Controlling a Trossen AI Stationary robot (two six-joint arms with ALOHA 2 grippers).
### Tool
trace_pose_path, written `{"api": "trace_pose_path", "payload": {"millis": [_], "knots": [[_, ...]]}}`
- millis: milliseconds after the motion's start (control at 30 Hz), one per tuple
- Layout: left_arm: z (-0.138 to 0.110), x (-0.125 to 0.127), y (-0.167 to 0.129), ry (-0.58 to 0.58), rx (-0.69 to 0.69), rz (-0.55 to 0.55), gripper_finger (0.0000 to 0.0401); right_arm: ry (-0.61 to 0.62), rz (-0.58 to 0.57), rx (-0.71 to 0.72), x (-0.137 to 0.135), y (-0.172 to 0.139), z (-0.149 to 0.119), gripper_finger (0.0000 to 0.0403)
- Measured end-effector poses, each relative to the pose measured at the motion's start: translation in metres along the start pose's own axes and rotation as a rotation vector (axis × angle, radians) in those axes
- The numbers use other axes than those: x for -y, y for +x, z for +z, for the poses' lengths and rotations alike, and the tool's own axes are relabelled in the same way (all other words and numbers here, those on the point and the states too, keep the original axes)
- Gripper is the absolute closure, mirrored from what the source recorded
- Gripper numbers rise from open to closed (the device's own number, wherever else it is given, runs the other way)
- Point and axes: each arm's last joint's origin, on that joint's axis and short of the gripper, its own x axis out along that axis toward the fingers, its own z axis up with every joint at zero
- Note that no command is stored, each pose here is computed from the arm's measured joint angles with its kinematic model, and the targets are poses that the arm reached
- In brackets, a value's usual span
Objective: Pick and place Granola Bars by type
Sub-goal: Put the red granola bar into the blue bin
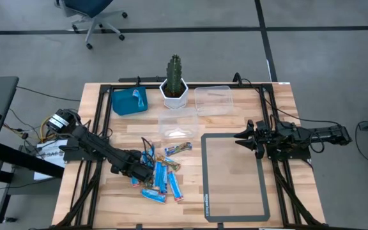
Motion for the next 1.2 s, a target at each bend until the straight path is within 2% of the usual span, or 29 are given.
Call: {"api": "trace_pose_path", "payload": {"millis": [333, 633, 867, 1200], "knots": [[0.004, -0.002, -0.027, -0.013, 0.096, -0.07, 0.0332, 0.0, 0.0, 0.0, 0.0, 0.0, 0.0, 0.0259], [0.021, -0.014, -0.083, -0.112, 0.288, -0.205, 0.0333, 0.0, 0.0, 0.0, 0.0, 0.0, 0.0, 0.0261], [0.053, -0.034, -0.131, -0.199, 0.481, -0.303, 0.0334, 0.0, 0.0, 0.0, 0.0, 0.0, 0.0, 0.0259], [0.114, -0.08, -0.173, -0.309, 0.671, -0.282, 0.0333, 0.0, 0.0, 0.0, 0.0, 0.0, 0.0, 0.0259]]}}
